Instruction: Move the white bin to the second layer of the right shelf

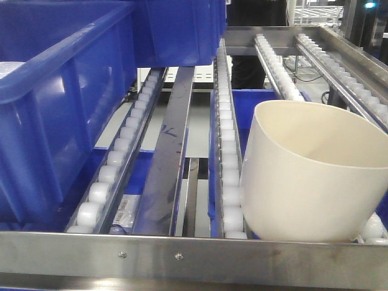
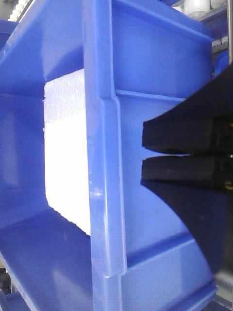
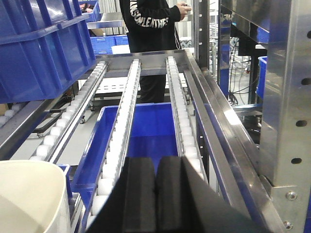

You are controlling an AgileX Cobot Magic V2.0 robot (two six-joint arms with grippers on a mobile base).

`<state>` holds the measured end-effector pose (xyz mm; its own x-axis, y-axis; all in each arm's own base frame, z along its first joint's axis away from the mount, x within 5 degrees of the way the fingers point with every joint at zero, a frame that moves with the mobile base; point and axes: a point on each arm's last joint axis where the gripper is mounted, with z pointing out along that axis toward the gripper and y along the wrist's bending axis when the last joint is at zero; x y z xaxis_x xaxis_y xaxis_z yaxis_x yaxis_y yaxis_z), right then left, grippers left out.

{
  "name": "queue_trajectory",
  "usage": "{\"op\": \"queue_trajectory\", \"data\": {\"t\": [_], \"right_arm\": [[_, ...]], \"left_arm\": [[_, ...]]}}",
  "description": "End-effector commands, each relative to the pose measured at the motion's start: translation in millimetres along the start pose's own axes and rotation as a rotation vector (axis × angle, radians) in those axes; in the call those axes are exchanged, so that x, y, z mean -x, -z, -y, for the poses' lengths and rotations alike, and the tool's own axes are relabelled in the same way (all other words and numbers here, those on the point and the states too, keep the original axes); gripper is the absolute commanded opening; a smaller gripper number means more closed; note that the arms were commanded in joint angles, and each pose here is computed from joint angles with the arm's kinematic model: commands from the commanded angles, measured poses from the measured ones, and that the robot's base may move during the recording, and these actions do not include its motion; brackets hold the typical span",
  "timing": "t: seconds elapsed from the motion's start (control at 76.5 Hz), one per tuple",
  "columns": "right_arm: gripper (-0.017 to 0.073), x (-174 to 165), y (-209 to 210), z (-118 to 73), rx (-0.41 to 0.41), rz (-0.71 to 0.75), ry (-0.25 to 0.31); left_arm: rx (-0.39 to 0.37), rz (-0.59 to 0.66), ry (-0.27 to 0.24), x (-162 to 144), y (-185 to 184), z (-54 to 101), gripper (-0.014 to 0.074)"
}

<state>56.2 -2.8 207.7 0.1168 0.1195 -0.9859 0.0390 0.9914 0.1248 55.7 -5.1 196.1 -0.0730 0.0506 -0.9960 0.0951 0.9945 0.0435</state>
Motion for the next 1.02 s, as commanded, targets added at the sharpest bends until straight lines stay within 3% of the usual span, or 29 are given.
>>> {"op": "queue_trajectory", "data": {"t": [0.0, 1.007], "right_arm": [[0.0055, 13.6, 2.4, -2.6, 0.020, 0.112, 0.016], [0.0055, 13.6, 2.4, -2.6, 0.020, 0.112, 0.016]], "left_arm": [[-0.003, 0.065, 0.005, -3.7, -1.0, 0.5, 0.0085], [-0.003, 0.065, 0.005, -3.7, -1.0, 0.5, 0.0085]]}}
